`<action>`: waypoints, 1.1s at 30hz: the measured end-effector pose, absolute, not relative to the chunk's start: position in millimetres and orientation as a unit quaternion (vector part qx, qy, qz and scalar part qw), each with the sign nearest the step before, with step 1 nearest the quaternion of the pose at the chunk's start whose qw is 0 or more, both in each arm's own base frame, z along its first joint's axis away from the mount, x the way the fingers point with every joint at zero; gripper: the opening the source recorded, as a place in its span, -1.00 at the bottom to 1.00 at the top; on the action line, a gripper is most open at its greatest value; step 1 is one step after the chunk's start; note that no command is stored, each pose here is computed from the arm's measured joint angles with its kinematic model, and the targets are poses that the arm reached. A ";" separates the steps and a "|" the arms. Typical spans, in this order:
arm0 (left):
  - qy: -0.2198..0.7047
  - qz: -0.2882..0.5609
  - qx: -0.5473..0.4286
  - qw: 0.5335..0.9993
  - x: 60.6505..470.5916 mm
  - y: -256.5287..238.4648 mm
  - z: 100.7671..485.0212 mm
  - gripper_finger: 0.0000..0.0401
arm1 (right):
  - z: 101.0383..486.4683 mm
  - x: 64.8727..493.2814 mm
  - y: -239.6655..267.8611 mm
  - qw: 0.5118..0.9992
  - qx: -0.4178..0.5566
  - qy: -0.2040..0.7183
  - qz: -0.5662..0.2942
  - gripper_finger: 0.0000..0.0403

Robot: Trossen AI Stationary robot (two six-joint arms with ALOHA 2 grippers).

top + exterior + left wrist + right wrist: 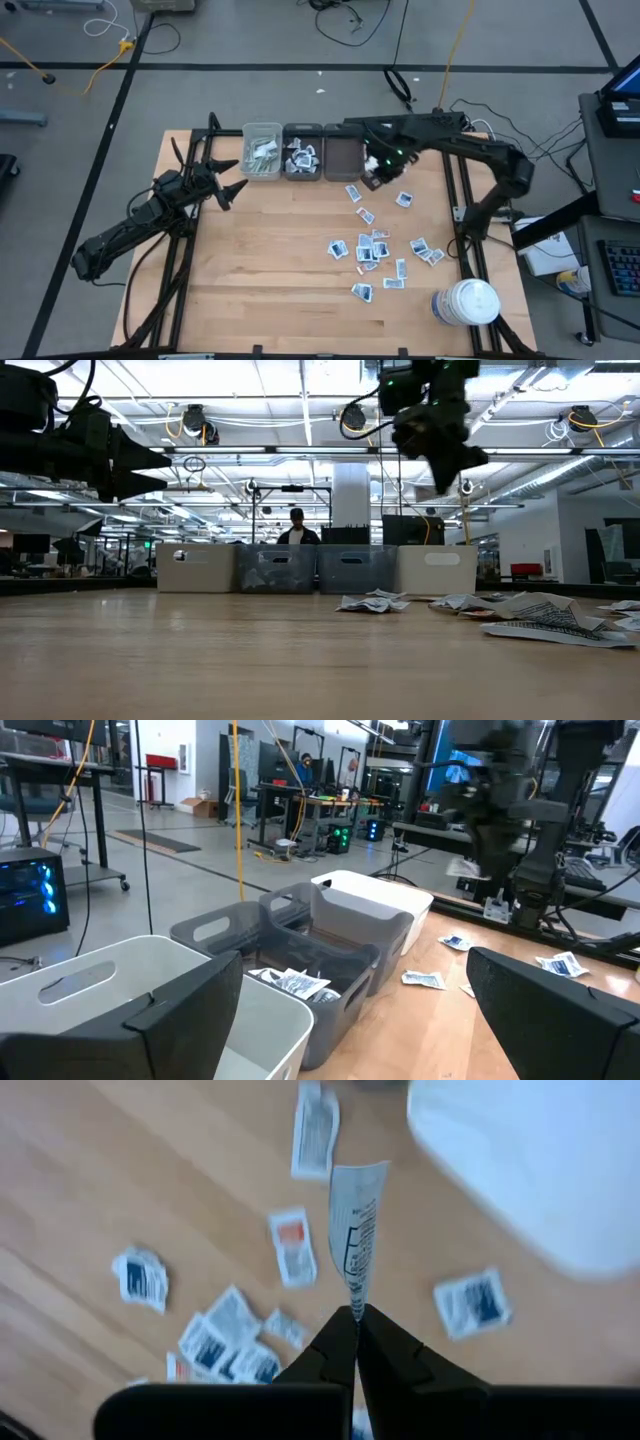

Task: Pick & Place First Aid Supplies
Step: Put the ointment pack into the right black bin

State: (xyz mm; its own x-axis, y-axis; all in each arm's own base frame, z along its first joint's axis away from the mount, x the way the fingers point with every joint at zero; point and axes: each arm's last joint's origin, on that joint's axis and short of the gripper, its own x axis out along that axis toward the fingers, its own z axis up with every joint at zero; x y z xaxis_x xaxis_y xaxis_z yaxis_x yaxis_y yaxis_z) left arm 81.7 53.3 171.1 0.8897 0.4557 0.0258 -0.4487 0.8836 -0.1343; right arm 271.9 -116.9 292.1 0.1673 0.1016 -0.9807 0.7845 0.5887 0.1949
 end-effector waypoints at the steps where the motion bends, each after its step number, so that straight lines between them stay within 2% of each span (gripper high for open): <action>1: -0.028 0.233 -0.062 0.970 81.7 53.3 171.1 0.96 | 291.7 276.8 -123.9 0.668 0.372 0.592 -0.255 -1.00; 13: -0.028 0.233 -0.062 0.970 81.7 53.3 171.1 0.96 | 302.2 331.8 -202.7 0.722 0.342 0.547 -0.250 -1.00; 23: -0.028 0.233 -0.062 0.970 81.8 53.2 171.1 0.96 | 240.1 367.9 -215.8 0.709 0.299 0.590 -0.243 -1.00; 28: -0.028 0.233 -0.062 0.970 81.8 53.2 171.1 0.96 | 214.2 381.7 -215.3 0.707 0.252 0.612 -0.249 -1.00; 33: -0.028 0.233 -0.062 0.970 81.8 53.2 171.1 0.96 | 197.3 389.2 -219.1 0.710 0.247 0.613 -0.243 -0.98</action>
